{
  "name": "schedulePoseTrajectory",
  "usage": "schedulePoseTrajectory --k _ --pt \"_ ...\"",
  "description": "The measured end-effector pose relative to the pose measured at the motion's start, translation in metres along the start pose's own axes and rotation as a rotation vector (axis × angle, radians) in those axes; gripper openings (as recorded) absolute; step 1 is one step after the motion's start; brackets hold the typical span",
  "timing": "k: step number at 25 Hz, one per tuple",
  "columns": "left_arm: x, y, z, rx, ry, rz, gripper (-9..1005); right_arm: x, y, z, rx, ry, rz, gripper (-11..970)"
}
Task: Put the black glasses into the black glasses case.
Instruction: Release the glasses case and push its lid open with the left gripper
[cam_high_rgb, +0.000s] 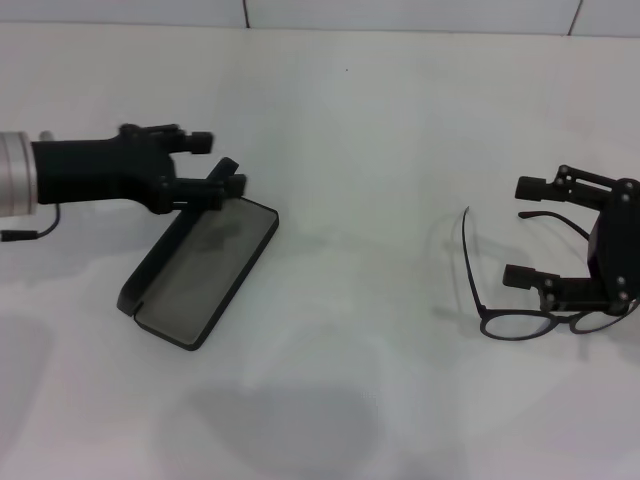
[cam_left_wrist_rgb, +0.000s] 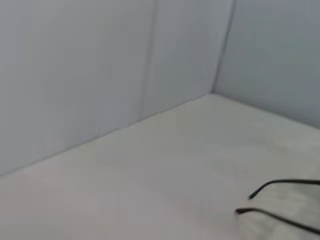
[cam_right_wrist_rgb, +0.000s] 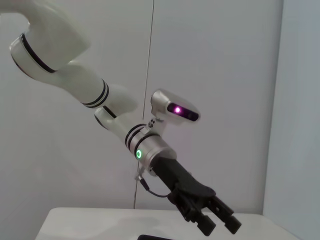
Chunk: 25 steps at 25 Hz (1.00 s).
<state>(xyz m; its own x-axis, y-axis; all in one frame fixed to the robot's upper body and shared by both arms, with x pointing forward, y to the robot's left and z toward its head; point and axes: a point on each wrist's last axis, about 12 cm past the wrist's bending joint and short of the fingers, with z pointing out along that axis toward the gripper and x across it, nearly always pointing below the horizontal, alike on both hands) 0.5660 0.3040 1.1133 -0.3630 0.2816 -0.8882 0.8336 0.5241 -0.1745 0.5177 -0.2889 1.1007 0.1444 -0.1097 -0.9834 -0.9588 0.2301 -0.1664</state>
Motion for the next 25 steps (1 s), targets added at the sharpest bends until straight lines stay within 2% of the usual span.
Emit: schedulePoseTrajectory --k 4,9,18,25 --pt "0.012 0.004 -0.004 -0.061 0.026 -0.026 848 -0.001 -0.001 0.001 0.001 0.002 -0.004 824" --pt "0.022 0.004 -0.005 -0.084 0.046 -0.060 844 0.000 -0.003 0.000 0.012 0.015 -0.017 821" --pt "0.027 0.001 -0.001 -0.052 0.115 -0.104 829 0.001 -0.002 -0.001 0.017 0.022 -0.016 816" --pt "0.028 0.006 -0.003 -0.085 0.134 -0.106 817 0.003 -0.002 -0.002 0.023 0.030 -0.017 813"
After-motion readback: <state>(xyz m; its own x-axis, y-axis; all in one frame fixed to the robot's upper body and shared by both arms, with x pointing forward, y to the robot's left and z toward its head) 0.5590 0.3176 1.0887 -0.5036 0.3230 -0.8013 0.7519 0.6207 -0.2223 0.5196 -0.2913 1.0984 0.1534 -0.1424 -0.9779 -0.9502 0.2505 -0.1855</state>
